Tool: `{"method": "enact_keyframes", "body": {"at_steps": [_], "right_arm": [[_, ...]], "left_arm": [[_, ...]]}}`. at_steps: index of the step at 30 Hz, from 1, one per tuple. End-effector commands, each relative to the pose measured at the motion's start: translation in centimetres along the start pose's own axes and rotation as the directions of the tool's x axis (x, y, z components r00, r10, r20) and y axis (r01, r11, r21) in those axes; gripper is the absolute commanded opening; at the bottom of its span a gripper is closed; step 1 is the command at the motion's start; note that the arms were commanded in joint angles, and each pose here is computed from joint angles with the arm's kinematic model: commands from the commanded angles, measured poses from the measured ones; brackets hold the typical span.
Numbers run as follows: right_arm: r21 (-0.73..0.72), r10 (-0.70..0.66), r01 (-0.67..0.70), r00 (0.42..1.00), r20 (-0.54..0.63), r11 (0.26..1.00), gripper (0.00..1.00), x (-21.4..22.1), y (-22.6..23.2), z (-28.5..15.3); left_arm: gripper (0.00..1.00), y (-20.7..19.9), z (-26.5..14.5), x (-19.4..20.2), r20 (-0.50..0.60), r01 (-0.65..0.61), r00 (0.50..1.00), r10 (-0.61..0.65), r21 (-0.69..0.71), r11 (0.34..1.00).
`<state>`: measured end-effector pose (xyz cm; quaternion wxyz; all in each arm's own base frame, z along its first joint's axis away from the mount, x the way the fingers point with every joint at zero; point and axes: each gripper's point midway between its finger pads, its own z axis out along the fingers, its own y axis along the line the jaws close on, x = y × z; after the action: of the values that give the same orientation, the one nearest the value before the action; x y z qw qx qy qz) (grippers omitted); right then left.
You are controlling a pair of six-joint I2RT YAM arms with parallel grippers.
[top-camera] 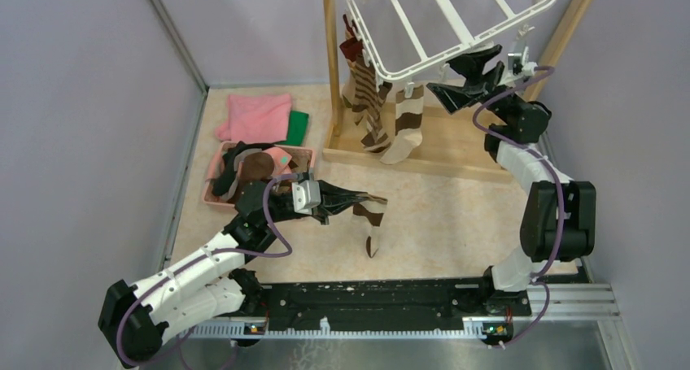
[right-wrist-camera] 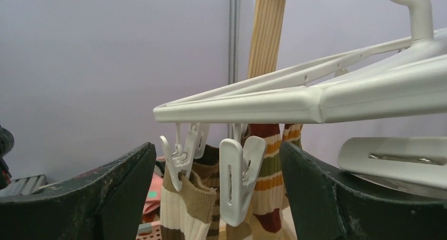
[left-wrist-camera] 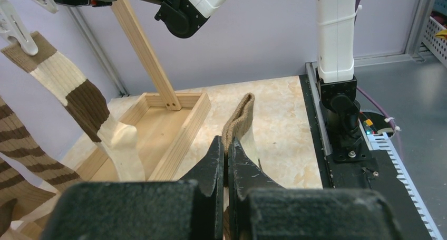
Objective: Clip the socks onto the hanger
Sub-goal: Clamp the sock onto the hanger.
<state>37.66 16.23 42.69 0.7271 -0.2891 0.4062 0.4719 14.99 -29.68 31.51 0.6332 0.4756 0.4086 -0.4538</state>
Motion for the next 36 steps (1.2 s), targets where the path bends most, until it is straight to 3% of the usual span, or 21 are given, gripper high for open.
{"method": "enact_keyframes", "body": {"at_steps": [1, 11, 20, 27, 36], "right_arm": [[-0.051, -0.243, 0.247, 0.968, 0.066, 0.968, 0.86, -3.0, 2.3, 0.1], [0.051, -0.386, 0.389, 0.921, -0.056, 0.920, 0.89, -3.2, 1.9, -1.8], [-0.001, -0.323, 0.324, 0.942, -0.092, 0.946, 0.83, -3.2, 1.1, -1.1], [0.055, -0.289, 0.296, 0.951, -0.112, 0.954, 0.79, -2.9, -0.1, -1.5], [0.042, -0.242, 0.245, 0.967, -0.076, 0.969, 0.75, -2.9, -0.3, -1.2]], "left_arm": [[0.00, 0.0, 0.3, -2.7, 0.060, -0.064, 0.996, 0.063, 0.015, 0.998], [0.00, 0.0, 0.4, -2.6, 0.057, -0.062, 0.997, 0.061, 0.019, 0.998], [0.00, -0.1, 0.3, -2.7, 0.057, -0.062, 0.997, 0.061, 0.022, 0.998], [0.00, -0.1, 0.3, -2.6, 0.056, -0.062, 0.997, 0.061, 0.023, 0.998], [0.00, -0.1, 0.4, -2.7, 0.058, -0.062, 0.996, 0.061, 0.025, 0.998]]}}
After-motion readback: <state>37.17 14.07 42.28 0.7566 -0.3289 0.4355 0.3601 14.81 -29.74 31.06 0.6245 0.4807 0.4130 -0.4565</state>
